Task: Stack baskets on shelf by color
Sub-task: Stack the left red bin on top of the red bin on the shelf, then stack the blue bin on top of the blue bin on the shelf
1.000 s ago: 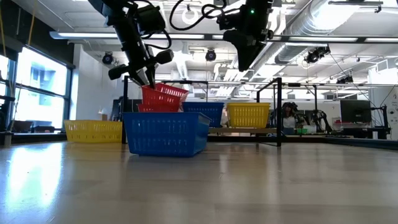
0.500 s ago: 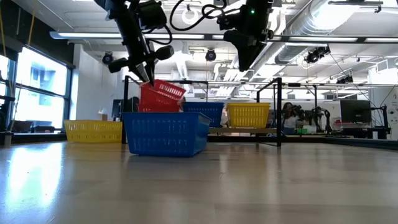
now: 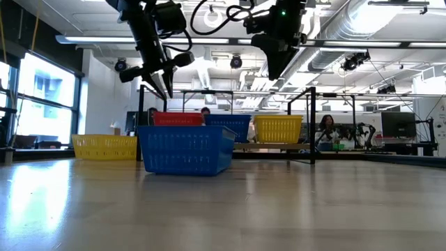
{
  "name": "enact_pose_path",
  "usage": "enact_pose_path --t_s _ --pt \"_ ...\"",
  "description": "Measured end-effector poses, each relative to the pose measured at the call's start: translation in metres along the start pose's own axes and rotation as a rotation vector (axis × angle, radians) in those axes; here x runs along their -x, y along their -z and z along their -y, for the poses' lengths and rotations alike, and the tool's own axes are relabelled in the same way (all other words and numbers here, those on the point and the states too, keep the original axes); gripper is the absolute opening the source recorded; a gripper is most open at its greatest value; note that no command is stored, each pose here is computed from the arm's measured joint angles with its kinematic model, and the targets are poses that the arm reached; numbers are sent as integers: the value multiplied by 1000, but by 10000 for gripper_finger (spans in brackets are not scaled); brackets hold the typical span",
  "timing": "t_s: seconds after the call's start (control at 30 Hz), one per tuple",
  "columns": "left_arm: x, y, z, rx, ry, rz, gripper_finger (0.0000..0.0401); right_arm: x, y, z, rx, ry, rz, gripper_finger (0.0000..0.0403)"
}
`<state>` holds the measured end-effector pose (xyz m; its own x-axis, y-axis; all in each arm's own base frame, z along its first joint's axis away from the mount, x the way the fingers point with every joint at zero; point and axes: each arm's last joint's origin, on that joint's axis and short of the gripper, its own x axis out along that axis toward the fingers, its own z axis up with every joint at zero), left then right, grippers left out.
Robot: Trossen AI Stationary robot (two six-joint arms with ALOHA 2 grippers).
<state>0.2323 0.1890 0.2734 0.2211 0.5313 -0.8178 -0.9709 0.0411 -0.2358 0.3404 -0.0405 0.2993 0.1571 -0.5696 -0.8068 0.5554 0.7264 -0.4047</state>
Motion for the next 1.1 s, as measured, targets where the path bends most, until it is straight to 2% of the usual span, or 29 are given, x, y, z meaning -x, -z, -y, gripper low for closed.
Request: enact_pose_path --t_s 0.27,0.47,0.63,0.77,1.1 --pt "1 -1 0 -40 -5 8 73 0 1 0 3 2 -5 80" --pt "18 -10 14 -197 86 26 62 0 1 0 21 -10 -12 80" --pt "39 -9 30 -375 200 -14 58 0 2 -4 48 -128 -59 80" --pt "57 -3 34 -504 229 -47 60 2 4 -8 54 -227 -94 80" --pt "97 23 14 -709 228 -105 60 22 7 -41 93 -553 -70 80"
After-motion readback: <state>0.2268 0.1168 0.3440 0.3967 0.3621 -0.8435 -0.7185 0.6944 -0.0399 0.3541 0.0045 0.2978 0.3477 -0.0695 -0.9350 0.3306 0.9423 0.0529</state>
